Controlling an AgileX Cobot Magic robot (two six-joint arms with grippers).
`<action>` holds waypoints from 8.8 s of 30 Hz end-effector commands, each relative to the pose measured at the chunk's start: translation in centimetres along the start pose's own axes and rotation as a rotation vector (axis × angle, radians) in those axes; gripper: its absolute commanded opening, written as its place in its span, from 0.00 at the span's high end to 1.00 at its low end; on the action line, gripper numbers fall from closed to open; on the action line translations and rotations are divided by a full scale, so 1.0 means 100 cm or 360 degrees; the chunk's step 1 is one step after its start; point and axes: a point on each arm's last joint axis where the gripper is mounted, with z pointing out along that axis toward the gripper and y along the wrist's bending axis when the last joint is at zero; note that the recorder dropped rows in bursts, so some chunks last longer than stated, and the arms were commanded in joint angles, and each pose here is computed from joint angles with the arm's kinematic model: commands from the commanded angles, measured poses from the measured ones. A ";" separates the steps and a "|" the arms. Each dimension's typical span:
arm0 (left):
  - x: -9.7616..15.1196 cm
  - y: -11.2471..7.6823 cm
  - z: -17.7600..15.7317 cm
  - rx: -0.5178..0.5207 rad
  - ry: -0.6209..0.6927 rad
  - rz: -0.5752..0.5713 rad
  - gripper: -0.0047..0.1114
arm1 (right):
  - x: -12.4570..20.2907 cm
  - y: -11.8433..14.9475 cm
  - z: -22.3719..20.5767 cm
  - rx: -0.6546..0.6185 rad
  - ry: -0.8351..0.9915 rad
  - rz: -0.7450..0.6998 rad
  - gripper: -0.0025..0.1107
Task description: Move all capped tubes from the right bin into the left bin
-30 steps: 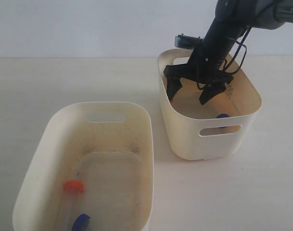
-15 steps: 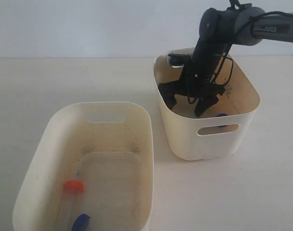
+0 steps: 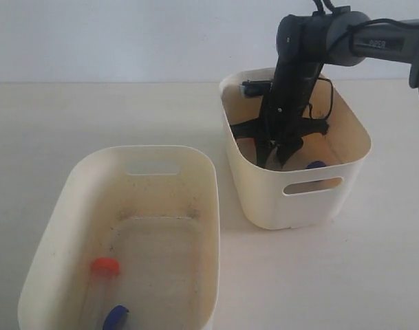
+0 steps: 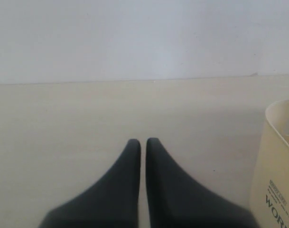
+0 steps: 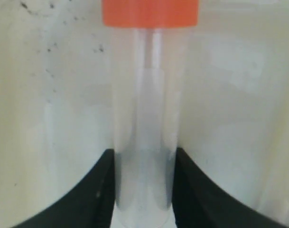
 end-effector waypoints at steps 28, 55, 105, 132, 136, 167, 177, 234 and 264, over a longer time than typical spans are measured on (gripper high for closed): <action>-0.002 0.000 0.000 -0.0002 -0.0018 -0.0011 0.92 | 0.157 0.157 -0.208 -0.0487 -0.0514 -0.0865 0.98; -0.002 0.000 0.000 -0.0002 -0.0018 -0.0011 0.92 | 0.147 0.147 -0.205 0.0446 -0.0868 -0.1189 0.98; -0.002 0.000 0.000 -0.0002 -0.0018 -0.0011 0.92 | 0.048 0.046 -0.095 0.0721 -0.0348 -0.0189 0.98; -0.002 0.000 0.000 -0.0002 -0.0018 -0.0011 0.92 | 0.035 0.036 -0.015 0.0694 -0.0040 -0.0134 0.96; -0.002 0.000 0.000 -0.0002 -0.0018 -0.0011 0.92 | 0.035 0.035 -0.012 0.0706 -0.0029 -0.0160 0.50; -0.002 0.000 0.000 -0.0002 -0.0018 -0.0011 0.92 | 0.023 0.014 0.022 0.0655 -0.0018 -0.0156 0.05; -0.002 0.000 0.000 -0.0002 -0.0018 -0.0011 0.92 | 0.027 0.022 0.046 0.0459 0.0107 -0.0189 0.72; -0.002 0.000 0.000 -0.0002 -0.0018 -0.0011 0.92 | 0.182 0.194 -0.143 -0.0160 -0.0255 -0.1049 0.82; -0.002 0.000 0.000 -0.0002 -0.0018 -0.0011 0.92 | 0.260 0.095 -0.328 0.0396 -0.1390 -0.0757 0.97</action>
